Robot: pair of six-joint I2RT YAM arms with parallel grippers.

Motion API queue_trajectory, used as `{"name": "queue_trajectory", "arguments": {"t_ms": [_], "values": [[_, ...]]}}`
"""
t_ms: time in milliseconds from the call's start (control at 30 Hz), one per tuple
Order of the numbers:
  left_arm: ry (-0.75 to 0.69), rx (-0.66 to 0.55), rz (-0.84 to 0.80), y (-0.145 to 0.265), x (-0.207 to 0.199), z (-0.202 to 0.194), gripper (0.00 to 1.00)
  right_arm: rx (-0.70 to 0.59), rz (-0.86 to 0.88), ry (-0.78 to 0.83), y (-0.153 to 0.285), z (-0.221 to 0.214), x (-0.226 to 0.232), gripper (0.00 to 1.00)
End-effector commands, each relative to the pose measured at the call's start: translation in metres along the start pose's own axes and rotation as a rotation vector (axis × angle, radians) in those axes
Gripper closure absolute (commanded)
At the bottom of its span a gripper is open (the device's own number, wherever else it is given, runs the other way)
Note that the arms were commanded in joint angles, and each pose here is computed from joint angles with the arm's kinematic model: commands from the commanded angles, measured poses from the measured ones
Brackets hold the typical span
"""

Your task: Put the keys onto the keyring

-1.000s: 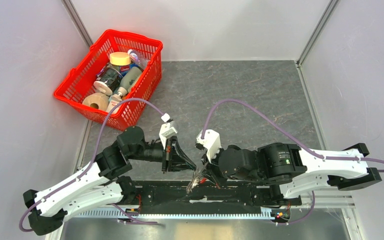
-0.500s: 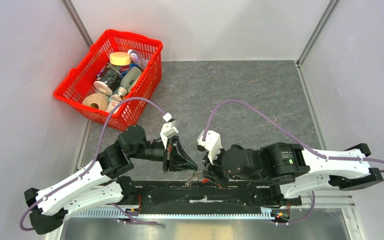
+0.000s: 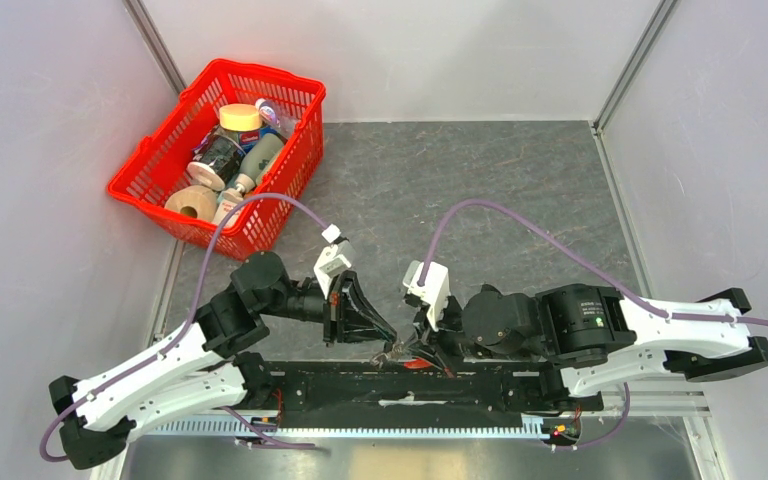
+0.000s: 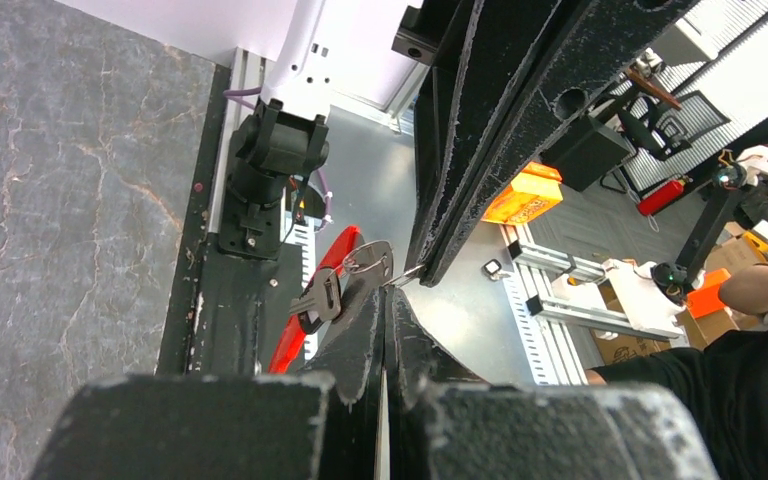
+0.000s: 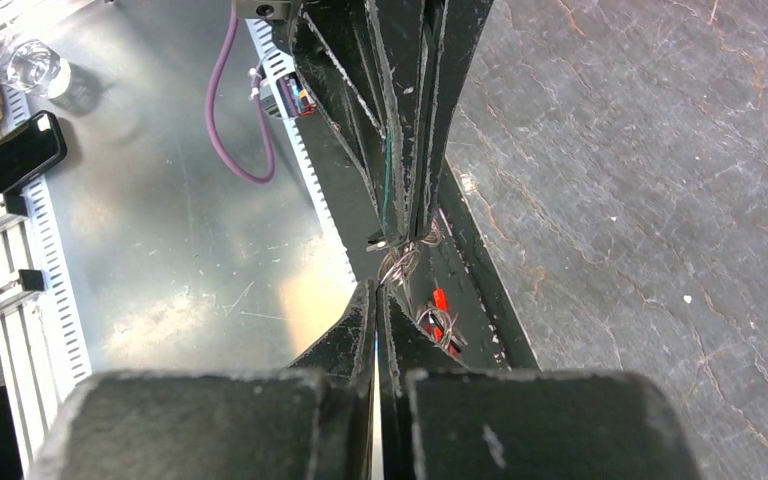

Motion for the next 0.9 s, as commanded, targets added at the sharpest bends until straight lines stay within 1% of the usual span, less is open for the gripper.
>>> {"name": "queue_trajectory", "arguments": {"t_ms": [0, 467, 700, 867], "values": [[-0.009, -0.021, -0.049, 0.000, -0.006, 0.003, 0.98, -0.135, 0.091, 0.022, 0.010, 0.022, 0.010, 1.00], [-0.013, -0.037, -0.067, 0.003, -0.013, 0.006, 0.98, -0.115, 0.172, 0.139, 0.012, 0.013, 0.019, 1.00], [-0.011, -0.055, -0.052, 0.003, -0.014, 0.012, 0.98, -0.102, 0.163, 0.152, 0.014, 0.010, 0.018, 1.00], [-0.012, -0.063, -0.049, 0.002, -0.014, 0.014, 0.98, -0.099, 0.144, 0.131, 0.014, 0.010, 0.018, 1.00]]}}
Point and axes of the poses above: each gripper's point midway between its finger pads, its own y axis back along the fingers, its own x axis along the line the jaws close on, z = x × y, the point moved 5 cm from there along y, back along the fingers, and after that the axes turned 4 degrees about y, right-handed, at the moved point
